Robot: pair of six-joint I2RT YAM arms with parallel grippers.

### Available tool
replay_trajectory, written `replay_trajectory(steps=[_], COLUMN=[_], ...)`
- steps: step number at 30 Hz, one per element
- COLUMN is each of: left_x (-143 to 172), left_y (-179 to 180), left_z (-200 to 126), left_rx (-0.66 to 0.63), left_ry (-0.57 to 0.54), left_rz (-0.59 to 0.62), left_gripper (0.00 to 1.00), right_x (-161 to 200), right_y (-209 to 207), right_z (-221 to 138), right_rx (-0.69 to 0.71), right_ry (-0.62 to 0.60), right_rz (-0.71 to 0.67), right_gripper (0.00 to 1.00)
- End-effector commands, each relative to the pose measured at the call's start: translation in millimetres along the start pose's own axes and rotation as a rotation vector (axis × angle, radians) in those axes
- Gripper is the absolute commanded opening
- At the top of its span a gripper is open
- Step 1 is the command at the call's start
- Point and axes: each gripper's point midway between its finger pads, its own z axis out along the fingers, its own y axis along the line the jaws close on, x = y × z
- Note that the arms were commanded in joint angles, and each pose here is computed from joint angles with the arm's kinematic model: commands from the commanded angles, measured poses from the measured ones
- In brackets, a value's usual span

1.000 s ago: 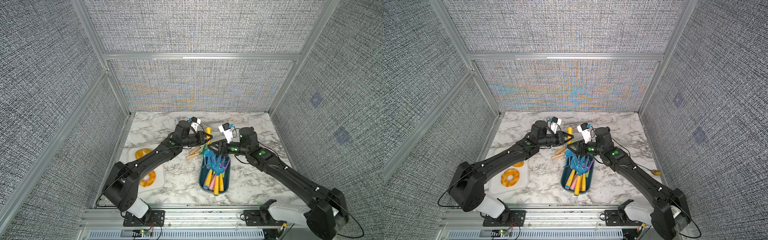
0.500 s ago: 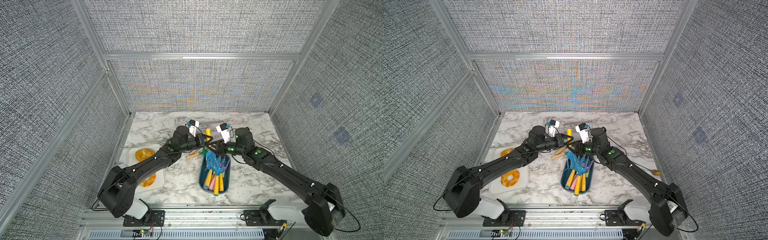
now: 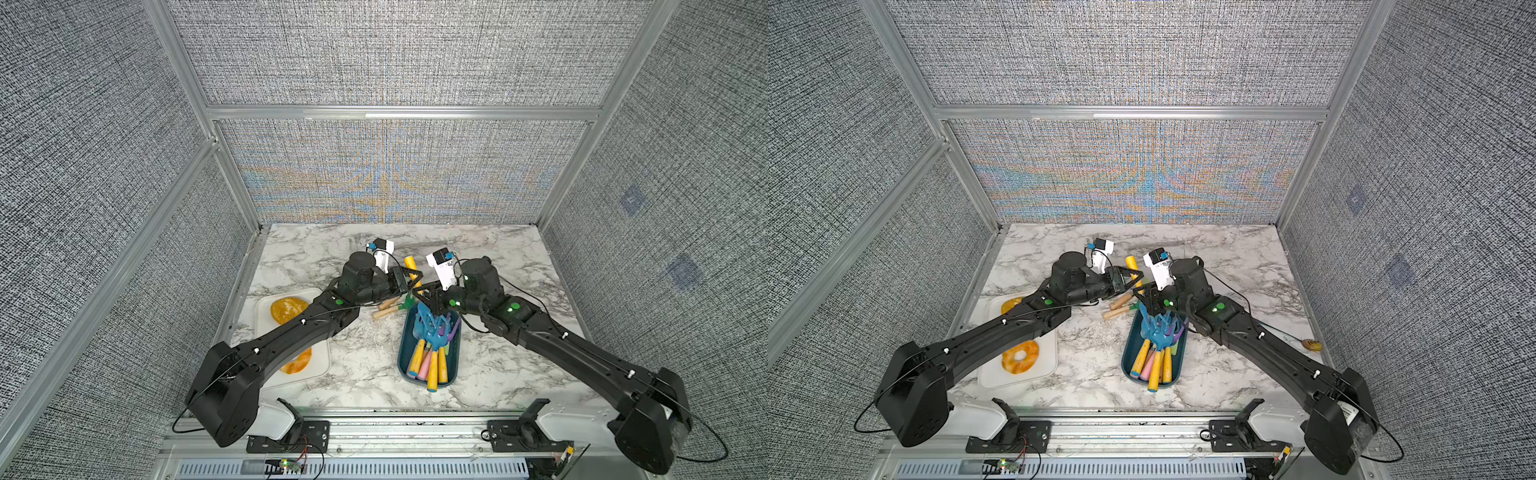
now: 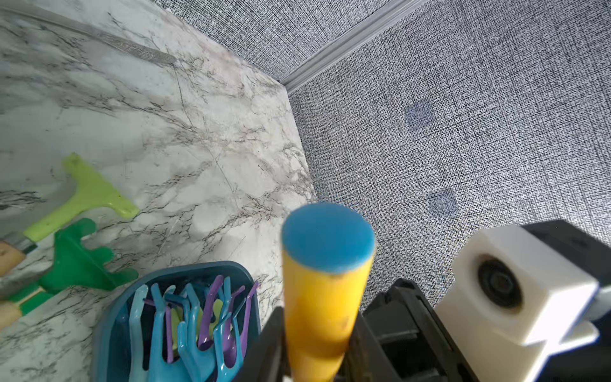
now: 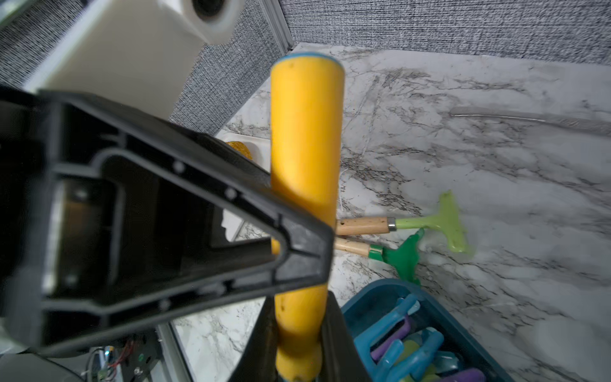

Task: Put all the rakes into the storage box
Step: Pick up the rake at the center of the board.

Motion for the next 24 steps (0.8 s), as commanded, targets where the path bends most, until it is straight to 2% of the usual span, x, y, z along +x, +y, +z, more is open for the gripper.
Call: replay_trajectory(steps=[1,2,4,10,19,24], left_x=[8.1,9.5,10.7,8.0,15.2,29.1], left_y=[14.7,17.7,21.9,28.7,25.8,17.1], left_z=[-20.7,-29.4,-40.1,-87.7,-135.2,-159.4], left_rx=[-0.139,-0.179,-0.217,-0.346,-0.452,-0.453], left_ry=[0.07,0.093,0.12,0.163,0.276,0.345], left_rz=[0.003,0.009,0.017,0.081,0.161,0.276], left_gripper=[0.88,0.96,0.99,0.99,0.99,0.99], right_x=[-2.3,-3.7,-6.5,-10.9,-3.6,6.8], right_y=[-17.1,-18.8,-20.6,-23.5,-21.0,-21.0], right_z=[-9.1,-11.3,-14.5,-17.1,1.9,14.5], right_rx=[0.116,0.135,0.164,0.262,0.443,0.396], right_ry=[0.011,0.01,0.003,0.017,0.125,0.238], right_rz=[-0.141,-0.178,-0.23,-0.381,-0.837,-1.086], right_gripper=[0.0,0.0,0.0,0.0,0.0,0.0])
